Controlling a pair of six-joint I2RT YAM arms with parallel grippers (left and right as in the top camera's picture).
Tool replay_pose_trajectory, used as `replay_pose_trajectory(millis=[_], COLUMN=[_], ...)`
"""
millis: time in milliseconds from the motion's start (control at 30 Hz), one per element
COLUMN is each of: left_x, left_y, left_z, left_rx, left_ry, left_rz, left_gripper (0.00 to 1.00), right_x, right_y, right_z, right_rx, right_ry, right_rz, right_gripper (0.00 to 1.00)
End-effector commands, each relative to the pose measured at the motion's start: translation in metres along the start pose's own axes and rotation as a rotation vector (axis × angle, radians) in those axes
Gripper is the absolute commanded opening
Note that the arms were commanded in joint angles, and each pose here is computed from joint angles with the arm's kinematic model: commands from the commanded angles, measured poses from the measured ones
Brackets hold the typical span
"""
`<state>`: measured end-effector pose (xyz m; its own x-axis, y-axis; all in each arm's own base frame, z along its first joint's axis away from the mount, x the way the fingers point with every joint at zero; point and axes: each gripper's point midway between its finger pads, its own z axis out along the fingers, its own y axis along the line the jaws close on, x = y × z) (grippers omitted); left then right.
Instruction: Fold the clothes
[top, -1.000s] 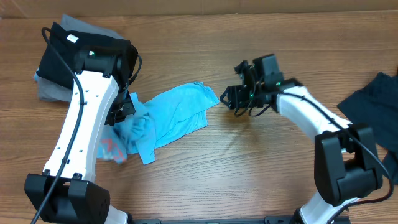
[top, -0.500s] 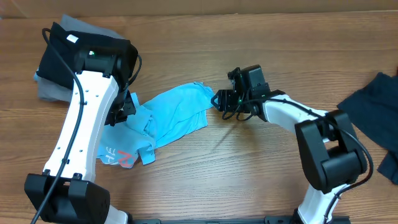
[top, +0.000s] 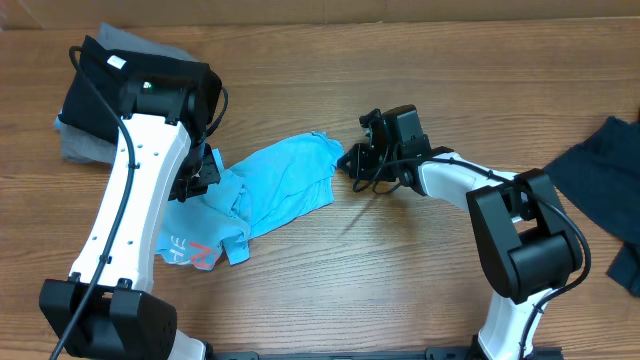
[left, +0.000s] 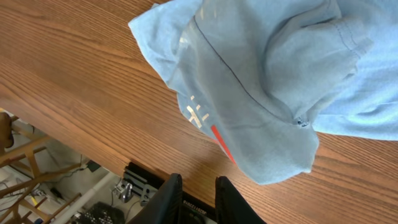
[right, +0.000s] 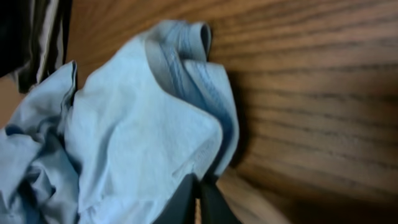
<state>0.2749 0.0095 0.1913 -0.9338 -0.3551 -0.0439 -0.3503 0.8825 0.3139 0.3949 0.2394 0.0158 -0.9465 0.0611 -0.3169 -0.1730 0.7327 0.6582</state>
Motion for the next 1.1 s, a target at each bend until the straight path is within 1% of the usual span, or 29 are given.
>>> replay_pose_trajectory(millis=[0,100,167,267,333,367,400,433,500,567,667,767,933,1067], left_x=[-0.002,-0.003,-0.003,-0.003,-0.003,-0.002,-0.002,-0.001,0.0,0.0,0.0,0.006,0.033,0.056], left_y=[-0.001,-0.005,-0.012,-0.023,-0.032,-0.041,-0.048,-0.054,-0.074,-0.092,-0.115,-0.133,-0.163,-0.202], left_z=[-0.008,-0.008,-0.009,-0.01,-0.012,-0.014,-0.016,-0.018,-0.026,-0.035,-0.051,-0.065,-0.076,-0.077], left_rx=[0.028,0.051,0.091,0.148,0.2,0.251,0.291,0.325,0.439,0.55,0.699,0.796,0.821,0.784], left_ry=[-0.026,-0.028,-0.022,-0.021,-0.019,-0.017,-0.015,-0.016,-0.023,-0.042,-0.083,-0.123,-0.167,-0.246], left_rz=[0.014,0.041,0.074,0.112,0.143,0.174,0.2,0.221,0.286,0.353,0.447,0.566,0.781,0.931], left_gripper=[0.21,0.23,0.25,0.28,0.3,0.32,0.33,0.34,0.36,0.38,0.45,0.5,0.52,0.56], right_x=[-0.031,-0.069,-0.097,-0.123,-0.131,-0.133,-0.134,-0.134,-0.131,-0.126,-0.121,-0.12,-0.122,-0.124], right_y=[0.004,0.02,0.037,0.058,0.068,0.075,0.08,0.085,0.095,0.106,0.116,0.117,0.114,0.106], right_z=[-0.03,-0.091,-0.152,-0.237,-0.287,-0.322,-0.347,-0.366,-0.401,-0.417,-0.425,-0.427,-0.428,-0.438], right_rx=[-0.013,-0.003,0.008,0.023,0.04,0.057,0.069,0.079,0.097,0.101,0.097,0.094,0.111,0.18], right_ry=[-0.059,-0.157,-0.266,-0.421,-0.51,-0.573,-0.619,-0.657,-0.724,-0.759,-0.779,-0.782,-0.792,-0.837], right_rz=[0.023,-0.024,-0.06,-0.073,-0.079,-0.081,-0.085,-0.09,-0.101,-0.121,-0.139,-0.135,-0.13,-0.105], right_gripper=[0.04,0.04,0.04,0.04,0.04,0.04,0.04,0.04,0.04,0.04,0.04,0.04,0.04,0.04])
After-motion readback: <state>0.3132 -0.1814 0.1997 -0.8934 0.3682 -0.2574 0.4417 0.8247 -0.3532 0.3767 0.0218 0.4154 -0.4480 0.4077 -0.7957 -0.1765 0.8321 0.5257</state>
